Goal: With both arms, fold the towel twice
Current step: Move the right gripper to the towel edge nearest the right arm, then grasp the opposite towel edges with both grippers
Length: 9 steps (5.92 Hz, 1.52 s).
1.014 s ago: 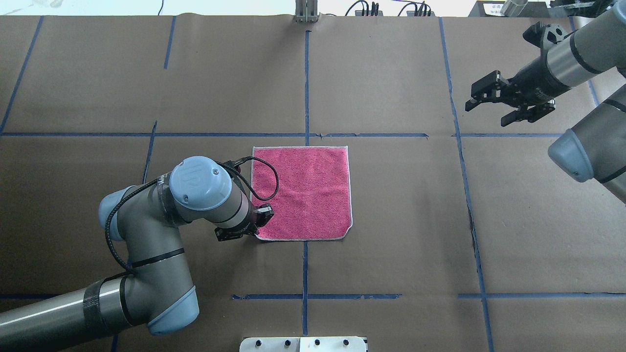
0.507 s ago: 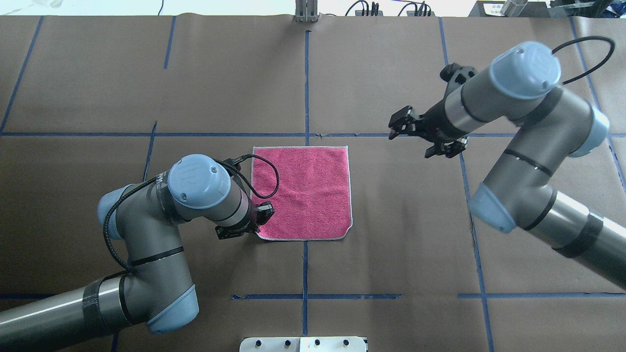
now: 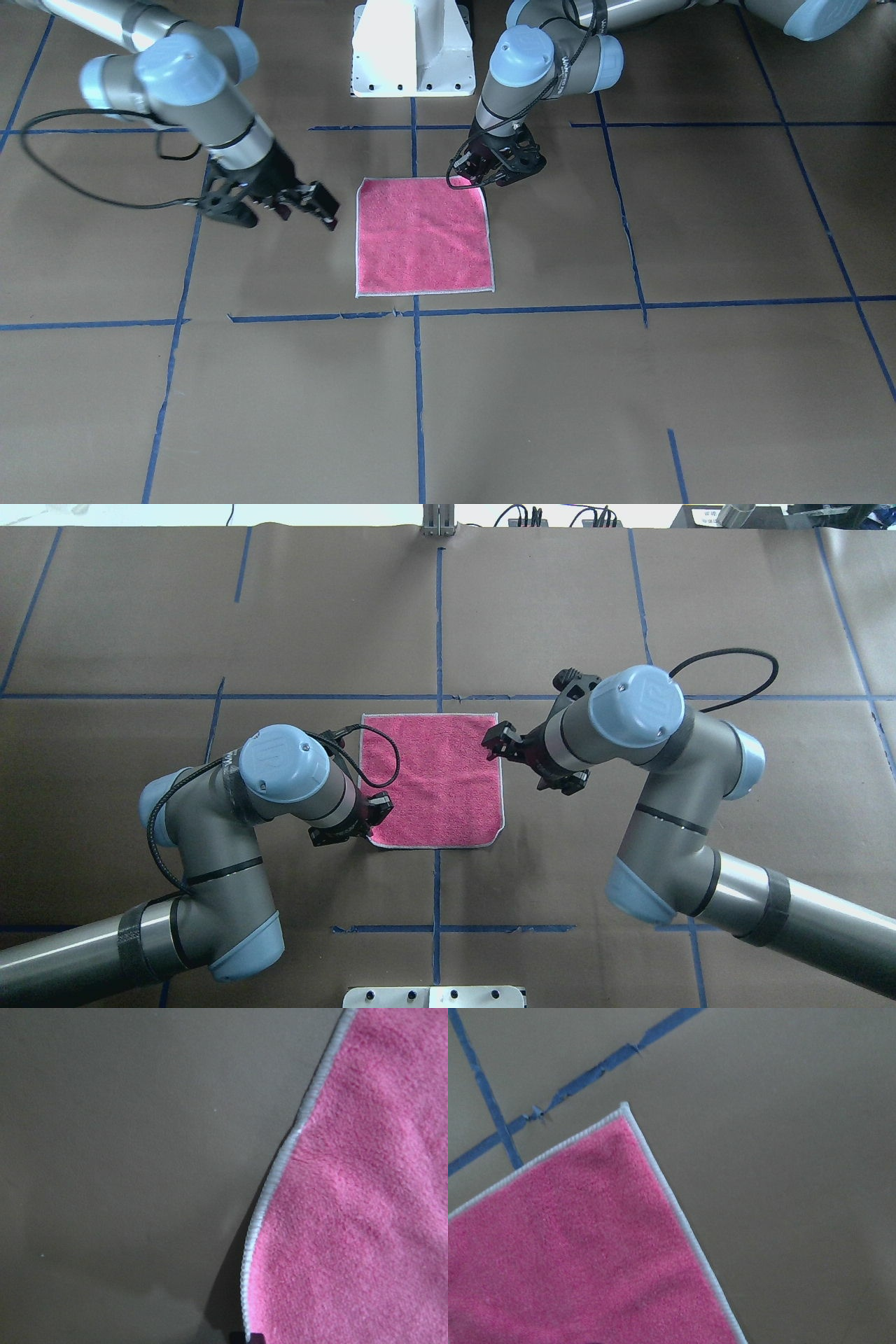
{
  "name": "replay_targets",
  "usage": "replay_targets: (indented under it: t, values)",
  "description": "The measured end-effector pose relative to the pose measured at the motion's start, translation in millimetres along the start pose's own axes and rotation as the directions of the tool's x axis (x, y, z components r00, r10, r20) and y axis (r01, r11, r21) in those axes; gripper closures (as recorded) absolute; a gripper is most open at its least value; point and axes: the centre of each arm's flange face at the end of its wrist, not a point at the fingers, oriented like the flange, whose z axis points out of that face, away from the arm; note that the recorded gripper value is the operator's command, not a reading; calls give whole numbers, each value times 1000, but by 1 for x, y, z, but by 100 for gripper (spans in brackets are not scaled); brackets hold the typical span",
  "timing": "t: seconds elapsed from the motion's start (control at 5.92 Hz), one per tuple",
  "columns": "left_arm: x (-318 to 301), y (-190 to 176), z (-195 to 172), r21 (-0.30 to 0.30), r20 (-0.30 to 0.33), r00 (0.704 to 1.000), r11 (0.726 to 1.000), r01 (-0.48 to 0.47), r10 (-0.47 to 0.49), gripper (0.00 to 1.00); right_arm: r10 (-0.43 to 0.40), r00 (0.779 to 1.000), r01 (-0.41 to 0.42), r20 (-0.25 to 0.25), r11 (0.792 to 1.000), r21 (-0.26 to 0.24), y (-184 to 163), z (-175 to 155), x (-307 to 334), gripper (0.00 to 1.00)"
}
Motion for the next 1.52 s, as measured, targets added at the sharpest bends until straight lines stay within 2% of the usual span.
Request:
replay_targets:
  t: [0.34, 0.51, 0.68, 1.01, 1.18, 1.52]
  values:
    - [0, 0, 0, -1, -5, 1000, 1000, -2, 2, 100, 5, 996, -1, -87, 999, 39, 44, 23, -11, 4]
    - [1, 0, -1, -1, -6, 1000, 1000, -2, 2, 100, -5, 993, 11, -116, 999, 52, 56, 35, -8, 10]
    - [1, 0, -1, -1, -6, 1000, 1000, -2, 2, 100, -7, 990, 16, -142, 998, 58, 62, 44, -3, 24]
    - [1, 0, -1, -1, -7, 1000, 1000, -3, 3, 100, 3, 986, 8, -170, 998, 64, 65, 48, 1, 65]
    - [1, 0, -1, -1, -7, 1000, 1000, -3, 3, 100, 7, 986, 4, -169, 998, 64, 65, 46, 1, 75]
    - [1, 0, -1, -1, -8, 1000, 1000, -3, 3, 100, 6, 986, 4, -168, 998, 60, 67, 45, 0, 84]
